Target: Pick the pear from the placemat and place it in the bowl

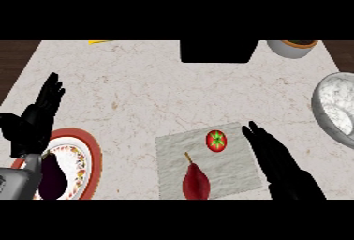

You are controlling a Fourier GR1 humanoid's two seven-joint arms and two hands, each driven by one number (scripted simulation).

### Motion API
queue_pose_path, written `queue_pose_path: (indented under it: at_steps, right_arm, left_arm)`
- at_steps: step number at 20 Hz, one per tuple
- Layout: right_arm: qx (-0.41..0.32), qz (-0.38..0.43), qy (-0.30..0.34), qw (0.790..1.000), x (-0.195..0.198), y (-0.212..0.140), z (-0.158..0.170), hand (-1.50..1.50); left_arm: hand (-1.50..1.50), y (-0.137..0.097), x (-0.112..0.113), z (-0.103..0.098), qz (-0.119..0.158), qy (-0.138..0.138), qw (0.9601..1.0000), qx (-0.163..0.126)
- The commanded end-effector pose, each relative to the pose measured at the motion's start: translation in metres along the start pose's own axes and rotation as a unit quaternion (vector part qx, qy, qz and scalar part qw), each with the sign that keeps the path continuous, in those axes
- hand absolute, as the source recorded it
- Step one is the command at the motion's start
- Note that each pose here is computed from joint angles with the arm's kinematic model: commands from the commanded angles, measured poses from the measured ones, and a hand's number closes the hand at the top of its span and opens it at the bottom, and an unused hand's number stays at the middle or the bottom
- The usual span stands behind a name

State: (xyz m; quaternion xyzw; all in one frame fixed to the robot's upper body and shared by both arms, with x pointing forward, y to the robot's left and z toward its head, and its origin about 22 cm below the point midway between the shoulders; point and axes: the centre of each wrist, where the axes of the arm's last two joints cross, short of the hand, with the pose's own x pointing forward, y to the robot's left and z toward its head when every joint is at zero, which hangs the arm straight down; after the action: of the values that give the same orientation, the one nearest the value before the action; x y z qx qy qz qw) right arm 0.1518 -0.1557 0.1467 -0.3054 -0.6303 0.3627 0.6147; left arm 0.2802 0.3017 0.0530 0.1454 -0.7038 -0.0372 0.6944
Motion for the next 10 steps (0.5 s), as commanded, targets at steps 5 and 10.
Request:
queue_pose_path:
  at_steps: [5,10]
  right_arm:
    - [0.137,0.095,0.050,0.985,0.027,0.006,-0.050,-1.50]
    - [0.210,0.104,0.062,0.970,0.029,0.014,-0.083,-1.50]
  left_arm:
    - [0.00,0.001,0.009,-0.005,0.006,0.000,0.9999,-0.008]
    - [0.00,0.005,-0.014,0.001,0.000,-0.001,1.0000,0.002]
